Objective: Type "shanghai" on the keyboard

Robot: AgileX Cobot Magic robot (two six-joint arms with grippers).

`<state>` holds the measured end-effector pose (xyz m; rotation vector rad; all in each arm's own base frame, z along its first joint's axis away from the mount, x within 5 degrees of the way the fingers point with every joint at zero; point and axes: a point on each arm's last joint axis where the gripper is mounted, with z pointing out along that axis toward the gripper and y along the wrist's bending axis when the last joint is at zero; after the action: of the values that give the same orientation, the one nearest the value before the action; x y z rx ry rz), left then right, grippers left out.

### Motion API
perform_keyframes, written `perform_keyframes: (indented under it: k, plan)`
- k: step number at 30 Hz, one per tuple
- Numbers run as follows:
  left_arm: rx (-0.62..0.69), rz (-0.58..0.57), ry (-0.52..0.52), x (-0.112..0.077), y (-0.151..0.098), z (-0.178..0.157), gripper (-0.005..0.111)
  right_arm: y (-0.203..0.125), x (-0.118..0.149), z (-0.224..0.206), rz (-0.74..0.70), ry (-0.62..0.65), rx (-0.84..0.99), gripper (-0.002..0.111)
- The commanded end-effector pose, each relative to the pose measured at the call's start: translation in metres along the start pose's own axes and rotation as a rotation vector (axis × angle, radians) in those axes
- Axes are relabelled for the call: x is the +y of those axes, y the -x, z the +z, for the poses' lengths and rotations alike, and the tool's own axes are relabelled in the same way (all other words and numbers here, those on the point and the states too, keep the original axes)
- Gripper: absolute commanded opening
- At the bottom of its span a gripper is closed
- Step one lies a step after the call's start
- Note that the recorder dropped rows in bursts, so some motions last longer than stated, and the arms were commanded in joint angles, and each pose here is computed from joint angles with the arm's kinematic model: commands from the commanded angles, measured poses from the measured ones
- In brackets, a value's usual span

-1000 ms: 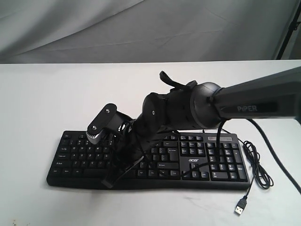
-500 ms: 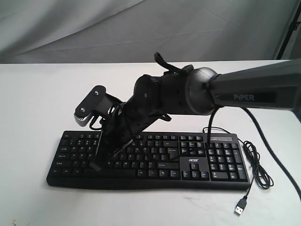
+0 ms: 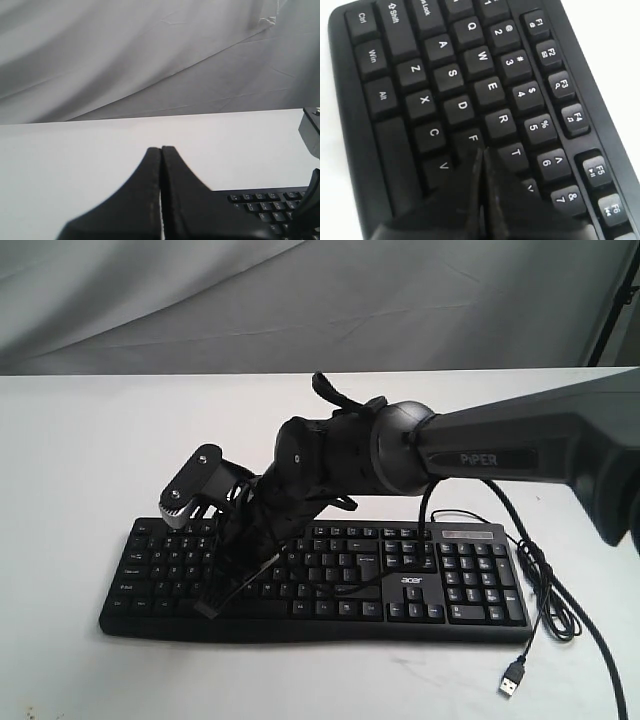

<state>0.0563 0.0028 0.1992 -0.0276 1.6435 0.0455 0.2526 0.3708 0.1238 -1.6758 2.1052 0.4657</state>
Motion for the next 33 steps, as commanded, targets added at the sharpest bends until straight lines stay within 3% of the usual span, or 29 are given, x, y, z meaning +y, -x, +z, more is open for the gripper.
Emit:
perform_keyframes:
  k: [1,11,21,33]
  plan:
    - [-0.007,-0.002,-0.007,0.0,0.0,0.0,0.0,0.003,0.0,-0.002,-0.014,-0.003,-0.005,0.0]
    - [-0.007,-0.002,-0.007,0.0,0.0,0.0,0.0,-0.005,0.001,0.012,0.002,0.013,0.024,0.0]
    - [-0.007,-0.002,-0.007,0.0,0.0,0.0,0.0,0.009,-0.001,-0.022,-0.027,-0.022,-0.006,0.0]
    - [-0.007,-0.002,-0.007,0.0,0.0,0.0,0.0,-0.002,-0.003,-0.021,0.007,-0.039,0.029,0.0]
